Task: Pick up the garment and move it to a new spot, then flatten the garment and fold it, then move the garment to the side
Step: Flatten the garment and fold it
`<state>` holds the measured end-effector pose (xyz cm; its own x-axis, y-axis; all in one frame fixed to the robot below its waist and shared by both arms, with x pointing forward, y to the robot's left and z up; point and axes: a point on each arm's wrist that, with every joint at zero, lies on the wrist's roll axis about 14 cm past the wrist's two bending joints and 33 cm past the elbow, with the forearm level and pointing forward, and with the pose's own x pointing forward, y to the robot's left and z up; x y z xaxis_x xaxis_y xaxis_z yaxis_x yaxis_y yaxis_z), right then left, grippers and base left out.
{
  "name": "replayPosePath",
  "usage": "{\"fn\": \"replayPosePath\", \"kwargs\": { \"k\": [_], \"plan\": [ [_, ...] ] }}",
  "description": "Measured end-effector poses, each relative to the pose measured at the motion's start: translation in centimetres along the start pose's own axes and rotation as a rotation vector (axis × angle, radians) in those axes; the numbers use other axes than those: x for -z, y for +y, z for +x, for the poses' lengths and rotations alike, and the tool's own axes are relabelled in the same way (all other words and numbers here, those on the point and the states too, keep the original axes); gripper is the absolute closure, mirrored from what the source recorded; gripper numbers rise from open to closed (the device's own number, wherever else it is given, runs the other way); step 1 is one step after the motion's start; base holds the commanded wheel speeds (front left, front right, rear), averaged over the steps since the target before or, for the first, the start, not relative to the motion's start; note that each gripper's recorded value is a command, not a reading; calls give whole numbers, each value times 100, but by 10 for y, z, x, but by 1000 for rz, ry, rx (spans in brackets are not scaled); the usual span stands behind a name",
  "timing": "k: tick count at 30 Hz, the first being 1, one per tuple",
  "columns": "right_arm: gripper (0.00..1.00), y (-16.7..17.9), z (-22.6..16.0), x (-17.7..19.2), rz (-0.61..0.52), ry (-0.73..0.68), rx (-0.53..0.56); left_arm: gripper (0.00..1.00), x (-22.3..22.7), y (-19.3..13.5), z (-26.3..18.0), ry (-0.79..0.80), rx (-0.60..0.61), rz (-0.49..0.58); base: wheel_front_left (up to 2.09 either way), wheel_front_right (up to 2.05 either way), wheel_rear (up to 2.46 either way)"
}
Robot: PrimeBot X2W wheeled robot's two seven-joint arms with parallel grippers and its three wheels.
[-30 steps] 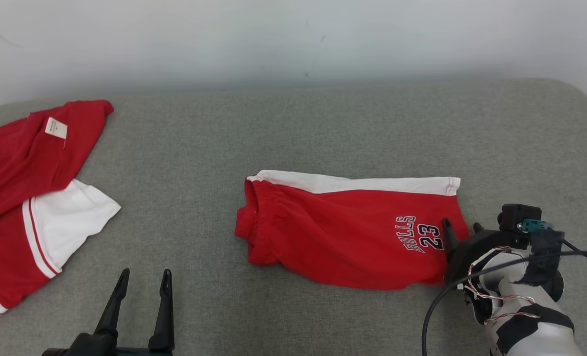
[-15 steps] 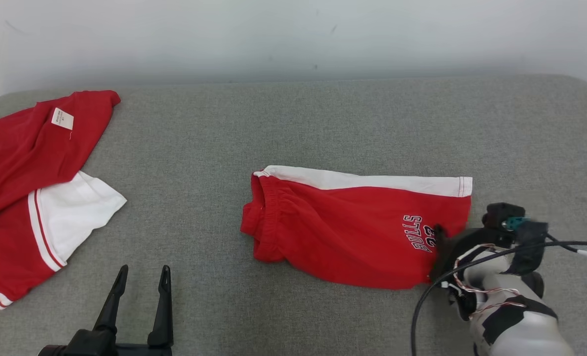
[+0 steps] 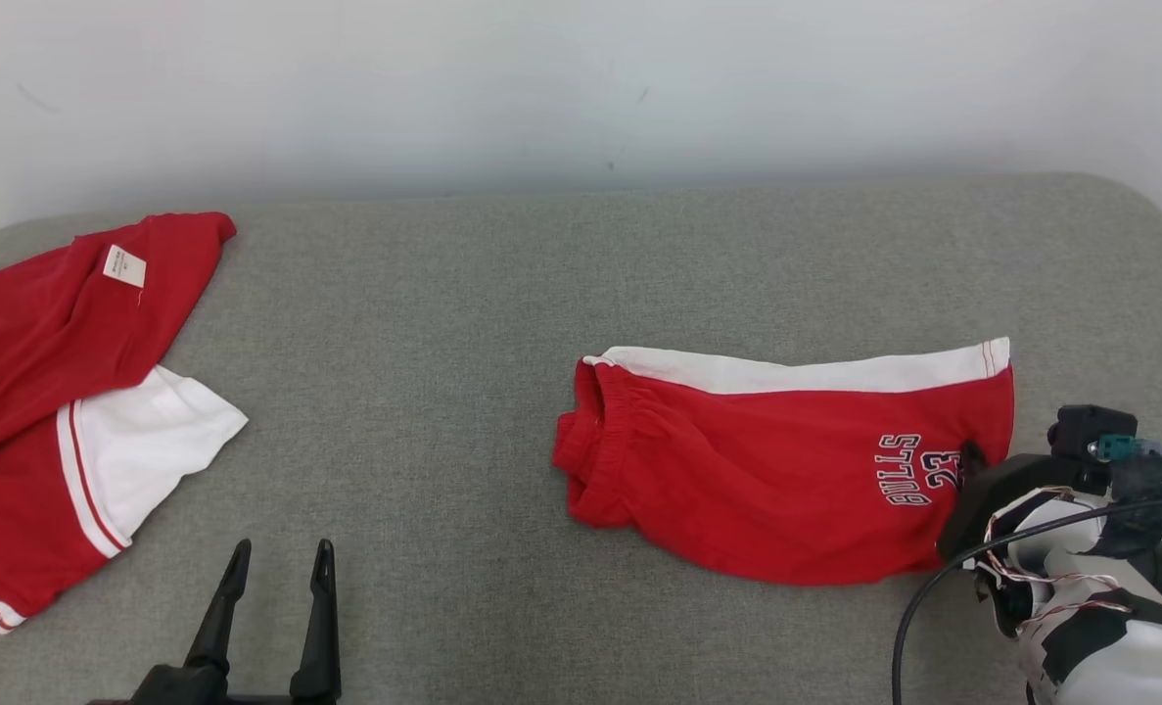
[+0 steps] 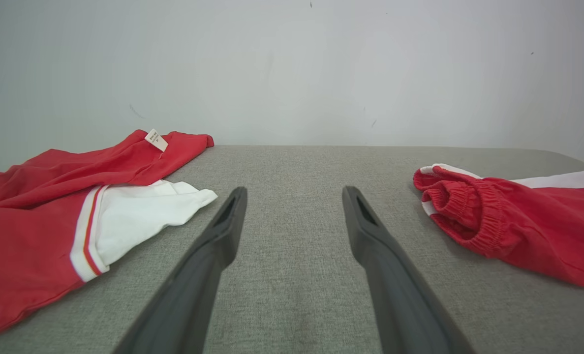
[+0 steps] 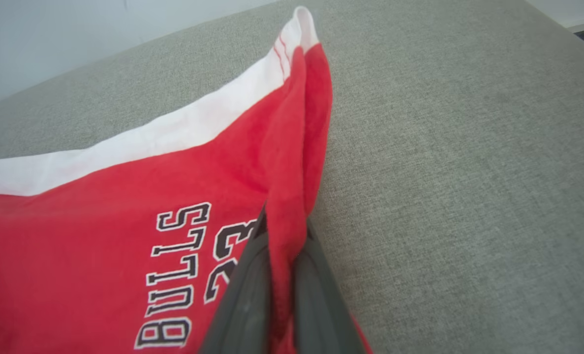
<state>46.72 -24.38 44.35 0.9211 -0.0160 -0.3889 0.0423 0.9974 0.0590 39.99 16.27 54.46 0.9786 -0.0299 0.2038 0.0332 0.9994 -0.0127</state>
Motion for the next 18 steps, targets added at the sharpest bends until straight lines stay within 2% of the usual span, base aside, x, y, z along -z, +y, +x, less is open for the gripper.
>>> {"fn": "replayPosePath", "kwargs": {
  "k": [7, 18],
  "plan": [
    [100, 16, -4, -30, 62, -81, -60, 0, -2, -8, -1, -5, 17, -15, 0, 0, 0],
    [100, 111, -19, -69, 170, -153, -350, 0, -6, -15, -7, -9, 35, -32, 0, 0, 0]
  ]
}}
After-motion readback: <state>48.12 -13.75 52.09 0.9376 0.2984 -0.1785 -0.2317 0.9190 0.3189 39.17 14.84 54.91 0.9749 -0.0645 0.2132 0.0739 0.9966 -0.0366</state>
